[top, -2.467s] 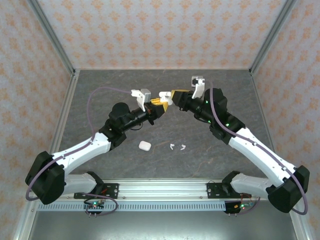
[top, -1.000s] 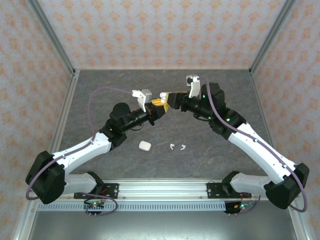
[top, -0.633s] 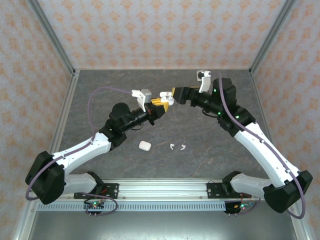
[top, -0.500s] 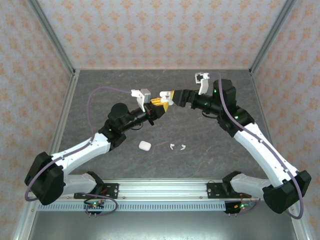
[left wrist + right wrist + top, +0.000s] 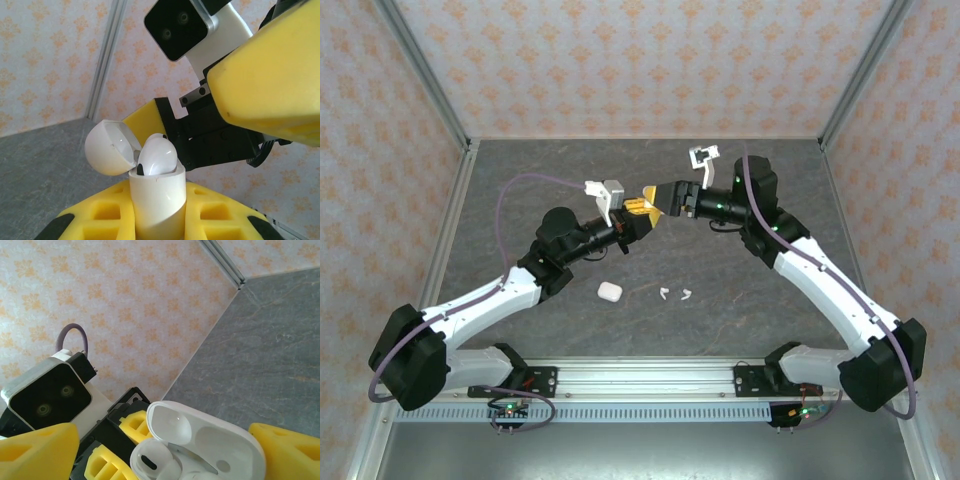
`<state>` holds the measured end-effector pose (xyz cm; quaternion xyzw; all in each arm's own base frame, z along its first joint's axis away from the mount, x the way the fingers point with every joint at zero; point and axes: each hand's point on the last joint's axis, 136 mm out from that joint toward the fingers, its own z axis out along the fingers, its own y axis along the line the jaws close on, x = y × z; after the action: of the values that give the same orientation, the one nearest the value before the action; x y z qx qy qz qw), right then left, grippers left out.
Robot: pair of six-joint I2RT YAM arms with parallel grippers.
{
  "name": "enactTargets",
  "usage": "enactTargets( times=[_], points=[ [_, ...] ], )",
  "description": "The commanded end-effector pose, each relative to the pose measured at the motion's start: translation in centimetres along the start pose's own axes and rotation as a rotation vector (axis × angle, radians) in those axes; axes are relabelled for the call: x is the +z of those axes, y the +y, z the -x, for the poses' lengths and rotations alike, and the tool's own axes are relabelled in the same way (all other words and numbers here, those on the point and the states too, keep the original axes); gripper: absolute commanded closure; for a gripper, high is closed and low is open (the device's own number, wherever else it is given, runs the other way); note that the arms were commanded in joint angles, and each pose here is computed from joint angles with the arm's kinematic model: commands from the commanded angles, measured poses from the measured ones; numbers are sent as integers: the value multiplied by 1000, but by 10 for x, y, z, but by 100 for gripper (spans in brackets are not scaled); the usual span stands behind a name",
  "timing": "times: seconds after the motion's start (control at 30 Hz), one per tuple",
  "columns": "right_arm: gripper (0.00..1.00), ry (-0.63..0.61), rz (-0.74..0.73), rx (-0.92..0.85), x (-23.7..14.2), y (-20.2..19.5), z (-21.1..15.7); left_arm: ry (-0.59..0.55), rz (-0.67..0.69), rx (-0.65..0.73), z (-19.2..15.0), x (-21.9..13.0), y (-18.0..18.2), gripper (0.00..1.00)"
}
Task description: Insert the wireless bluetooth earbuds into the charging case
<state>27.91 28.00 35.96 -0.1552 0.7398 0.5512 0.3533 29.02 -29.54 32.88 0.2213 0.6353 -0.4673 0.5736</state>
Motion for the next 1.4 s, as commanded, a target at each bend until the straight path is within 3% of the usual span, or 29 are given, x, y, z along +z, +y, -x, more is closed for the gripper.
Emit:
enactTargets(
  times=[0.0,0.2,0.4,0.53,0.7,0.8,0.97,1.17,1.37],
  points=[
    [15,-60,71,-116,-10,35,23,-33,-41,50,16,0,-13,100],
    [15,-79,63,-202,-25,47,21,-22,-25,52,13,-2,-11,100],
    [15,-48,-3,-196,-30,34,9,-22,-2,51,11,-2,-6,100],
    [15,-25,-128,-212,-37,15,3,-14,24,49,12,-2,-2,100],
    [14,-43,-385,-219,-59,-22,7,34,122,43,3,-1,16,100],
    [13,-63,-592,-191,-78,-56,7,93,158,19,-10,2,31,100],
    [13,8,-875,-135,-109,-107,-20,190,263,-83,-43,1,74,100],
    [12,36,-965,-109,-123,-133,-47,320,457,-233,-99,-10,128,100],
    [12,64,-1001,-113,-126,-143,-54,462,542,-344,-151,-21,146,100]
  ],
)
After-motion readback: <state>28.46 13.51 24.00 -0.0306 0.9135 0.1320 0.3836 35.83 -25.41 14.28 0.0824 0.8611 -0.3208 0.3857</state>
